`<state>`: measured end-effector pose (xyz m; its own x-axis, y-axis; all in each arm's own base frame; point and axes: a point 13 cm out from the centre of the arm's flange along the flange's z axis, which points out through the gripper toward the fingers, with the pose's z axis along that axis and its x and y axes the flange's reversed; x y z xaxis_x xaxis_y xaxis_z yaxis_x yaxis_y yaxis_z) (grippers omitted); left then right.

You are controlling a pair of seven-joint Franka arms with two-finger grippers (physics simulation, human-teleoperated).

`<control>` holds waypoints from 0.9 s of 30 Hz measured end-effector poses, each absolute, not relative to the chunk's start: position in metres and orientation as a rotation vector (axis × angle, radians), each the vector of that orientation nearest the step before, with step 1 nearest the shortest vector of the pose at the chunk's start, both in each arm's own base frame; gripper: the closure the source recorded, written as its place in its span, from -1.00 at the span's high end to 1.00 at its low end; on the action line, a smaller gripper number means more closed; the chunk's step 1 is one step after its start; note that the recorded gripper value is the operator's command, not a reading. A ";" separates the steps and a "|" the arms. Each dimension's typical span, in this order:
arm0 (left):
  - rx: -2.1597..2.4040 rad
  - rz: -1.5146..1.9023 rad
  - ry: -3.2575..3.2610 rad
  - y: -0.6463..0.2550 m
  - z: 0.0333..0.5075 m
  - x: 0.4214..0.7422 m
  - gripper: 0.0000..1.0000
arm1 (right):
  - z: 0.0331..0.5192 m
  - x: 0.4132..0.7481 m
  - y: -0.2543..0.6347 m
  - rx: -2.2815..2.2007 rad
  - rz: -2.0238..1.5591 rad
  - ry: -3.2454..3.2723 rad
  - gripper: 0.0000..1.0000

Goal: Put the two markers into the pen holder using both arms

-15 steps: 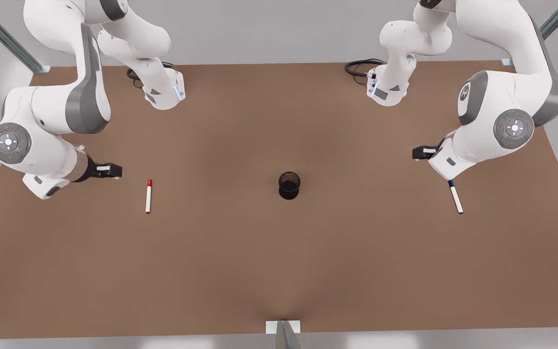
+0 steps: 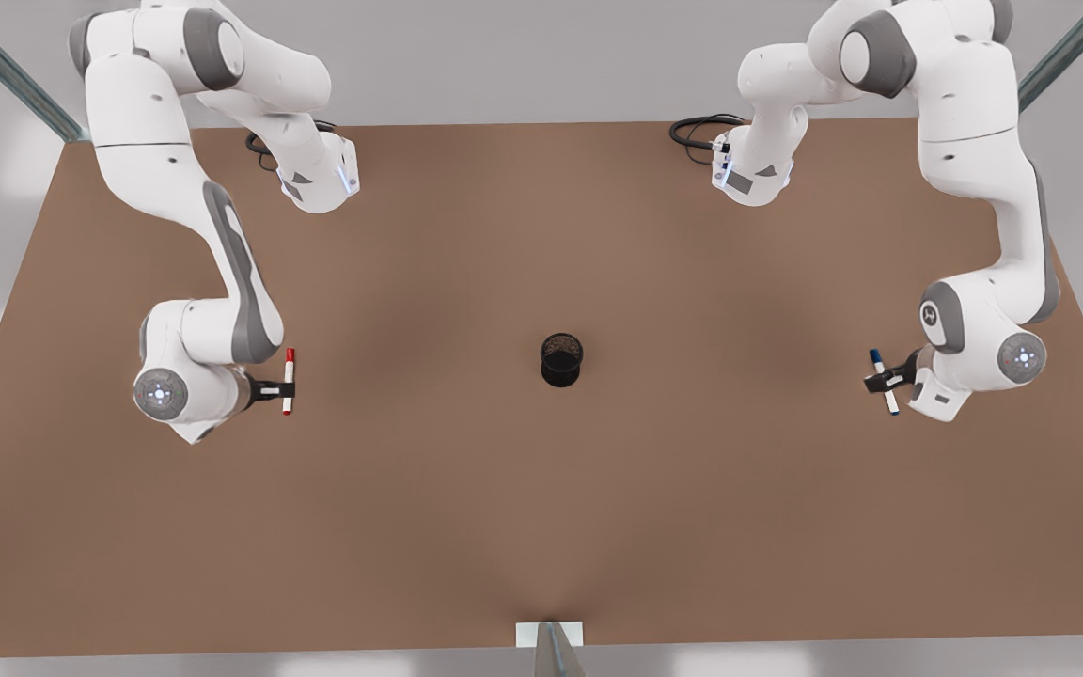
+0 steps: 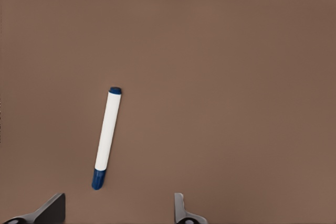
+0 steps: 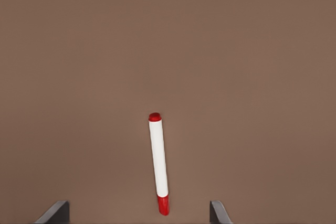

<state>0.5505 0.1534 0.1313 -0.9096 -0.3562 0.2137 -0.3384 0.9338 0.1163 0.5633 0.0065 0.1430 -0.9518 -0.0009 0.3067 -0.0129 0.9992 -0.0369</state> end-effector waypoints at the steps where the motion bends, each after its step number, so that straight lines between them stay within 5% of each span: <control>1: 0.530 -0.118 -2.887 0.160 0.127 0.556 1.00 | 0.132 0.563 0.006 0.011 0.051 -2.843 1.00; 15: 0.424 -0.124 -2.954 0.181 0.085 0.542 1.00 | 0.051 0.525 -0.006 0.034 0.017 -2.946 0.95; 26: 0.310 -0.117 -2.939 0.194 0.046 0.524 1.00 | 0.038 0.530 -0.005 0.060 0.009 -2.974 -0.02; 27: 0.302 -0.117 -2.939 0.195 0.042 0.523 0.87 | 0.038 0.531 -0.005 0.062 0.009 -2.976 -0.14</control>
